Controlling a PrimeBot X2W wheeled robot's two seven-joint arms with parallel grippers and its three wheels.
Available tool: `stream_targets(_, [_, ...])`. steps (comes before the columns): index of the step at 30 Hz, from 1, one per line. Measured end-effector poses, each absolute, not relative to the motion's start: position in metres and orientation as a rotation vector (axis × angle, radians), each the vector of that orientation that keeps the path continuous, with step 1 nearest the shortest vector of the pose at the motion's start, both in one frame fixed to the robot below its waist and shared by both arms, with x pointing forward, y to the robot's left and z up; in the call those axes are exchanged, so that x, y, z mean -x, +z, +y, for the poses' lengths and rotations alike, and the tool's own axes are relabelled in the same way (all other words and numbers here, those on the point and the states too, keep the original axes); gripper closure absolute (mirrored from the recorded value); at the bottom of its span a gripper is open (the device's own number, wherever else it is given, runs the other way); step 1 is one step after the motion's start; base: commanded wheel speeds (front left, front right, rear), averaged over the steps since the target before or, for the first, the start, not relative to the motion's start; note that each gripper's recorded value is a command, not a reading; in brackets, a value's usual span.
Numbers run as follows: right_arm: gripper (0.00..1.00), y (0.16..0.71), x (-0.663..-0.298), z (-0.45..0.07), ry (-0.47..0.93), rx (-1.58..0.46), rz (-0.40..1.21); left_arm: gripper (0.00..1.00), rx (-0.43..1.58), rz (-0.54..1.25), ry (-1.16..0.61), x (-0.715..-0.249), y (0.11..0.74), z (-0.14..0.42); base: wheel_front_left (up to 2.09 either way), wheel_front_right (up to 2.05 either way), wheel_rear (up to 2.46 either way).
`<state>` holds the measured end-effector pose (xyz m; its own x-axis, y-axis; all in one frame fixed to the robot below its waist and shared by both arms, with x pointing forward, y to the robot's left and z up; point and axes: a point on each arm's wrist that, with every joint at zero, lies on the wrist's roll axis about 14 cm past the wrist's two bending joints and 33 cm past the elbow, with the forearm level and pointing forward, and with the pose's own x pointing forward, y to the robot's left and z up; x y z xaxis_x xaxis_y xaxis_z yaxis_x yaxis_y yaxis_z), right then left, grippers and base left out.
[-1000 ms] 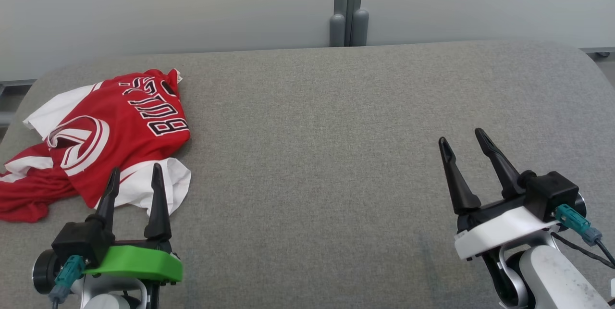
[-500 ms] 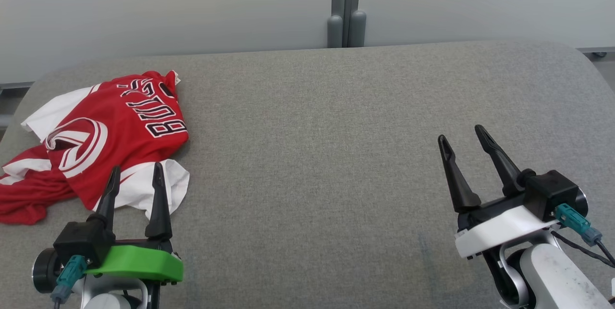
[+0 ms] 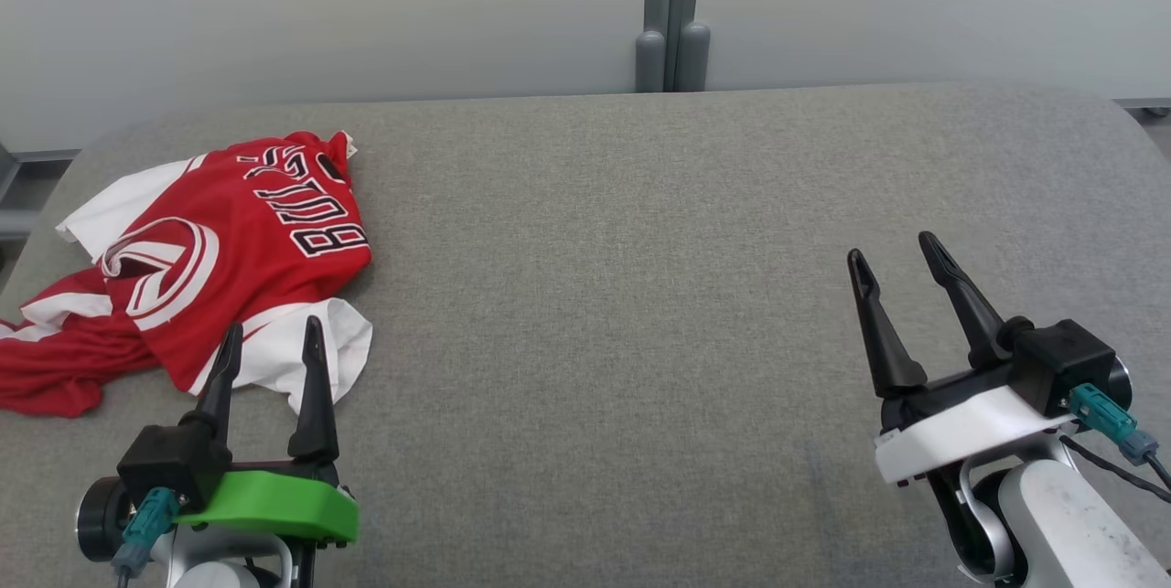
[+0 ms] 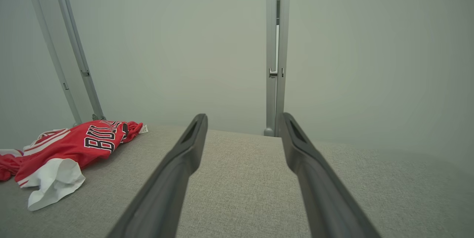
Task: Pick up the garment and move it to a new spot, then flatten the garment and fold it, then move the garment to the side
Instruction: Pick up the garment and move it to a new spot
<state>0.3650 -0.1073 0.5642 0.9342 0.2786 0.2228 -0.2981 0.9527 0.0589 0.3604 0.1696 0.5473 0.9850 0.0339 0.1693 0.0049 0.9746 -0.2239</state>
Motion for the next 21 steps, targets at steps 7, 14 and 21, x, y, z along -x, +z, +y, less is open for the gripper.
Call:
stream_targets(7, [0.00, 0.566, -0.368, -0.095, 0.332, -0.099, -0.217, 0.00, 0.221, -0.167, 0.046, -0.353, 0.544, 0.179, 0.00, 0.00, 0.00])
stream_targets(14, [0.00, 0.566, -0.370, -0.074, 0.399, -0.115, -0.214, 0.00, 0.213, -0.173, 0.101, -0.342, 0.544, 0.196, 0.00, 0.00, 0.00])
stream_targets(21, [0.00, 0.567, -0.372, -0.048, 0.476, -0.129, -0.213, 0.00, 0.208, -0.177, 0.168, -0.328, 0.543, 0.217, 0.00, 0.00, 0.00])
